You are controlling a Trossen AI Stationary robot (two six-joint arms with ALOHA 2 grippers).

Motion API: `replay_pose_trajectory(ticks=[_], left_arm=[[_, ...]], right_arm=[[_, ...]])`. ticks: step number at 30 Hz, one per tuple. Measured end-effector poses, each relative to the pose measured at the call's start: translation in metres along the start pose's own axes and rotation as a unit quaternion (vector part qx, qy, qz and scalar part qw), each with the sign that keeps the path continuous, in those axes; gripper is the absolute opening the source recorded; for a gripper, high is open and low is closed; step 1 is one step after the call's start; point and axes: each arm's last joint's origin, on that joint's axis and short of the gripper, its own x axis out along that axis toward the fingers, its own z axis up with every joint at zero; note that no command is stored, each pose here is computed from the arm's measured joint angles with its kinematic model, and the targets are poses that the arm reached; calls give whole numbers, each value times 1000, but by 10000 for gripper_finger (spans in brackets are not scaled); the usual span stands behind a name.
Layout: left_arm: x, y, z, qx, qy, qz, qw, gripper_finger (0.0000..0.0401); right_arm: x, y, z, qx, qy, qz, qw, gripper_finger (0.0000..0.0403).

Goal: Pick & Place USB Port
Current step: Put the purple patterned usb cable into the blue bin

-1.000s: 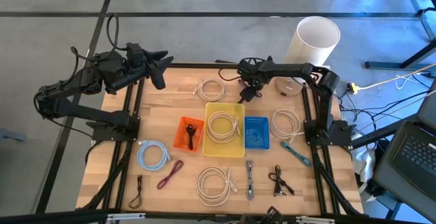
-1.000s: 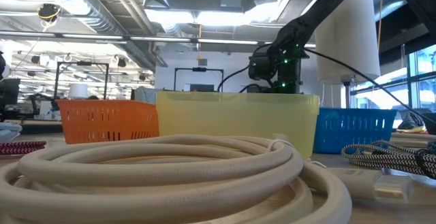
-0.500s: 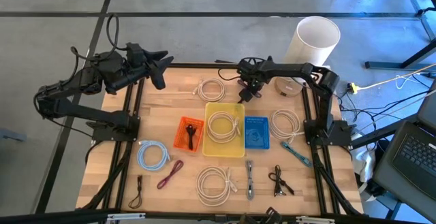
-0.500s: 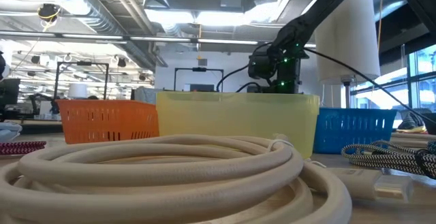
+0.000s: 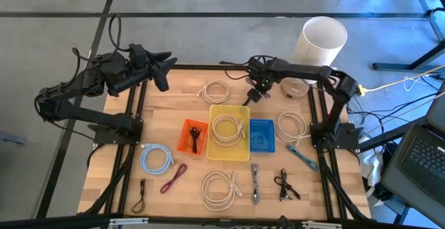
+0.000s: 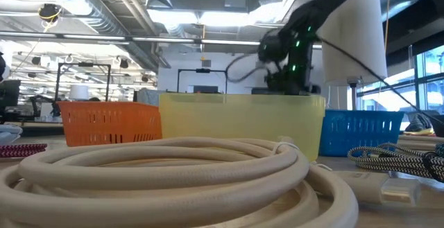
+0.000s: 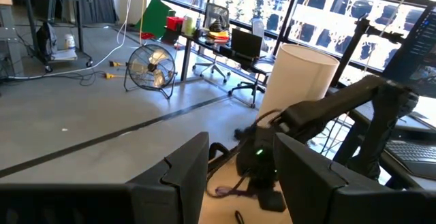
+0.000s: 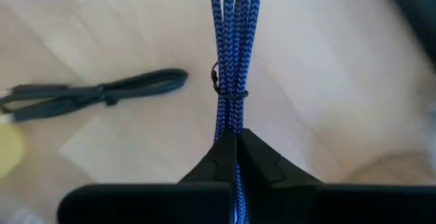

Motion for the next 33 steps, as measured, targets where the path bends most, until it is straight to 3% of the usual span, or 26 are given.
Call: replay_pose_trajectory(ticks=[7,15,24,33], left_arm=[[0,0,0,0,0,0,1000,158],[0,0,0,0,0,0,1000,158],[0,0,0,0,0,0,1000,158],[0,0,0,0,0,0,1000,158]], right_arm=[[-78,7,-28,54,-69,27,996,1],[-148,32,-77,118,-117,139,976,1],[-172,91,-126,187,-100,182,960,1],[-168,138,-162,290,-139,142,936,1]])
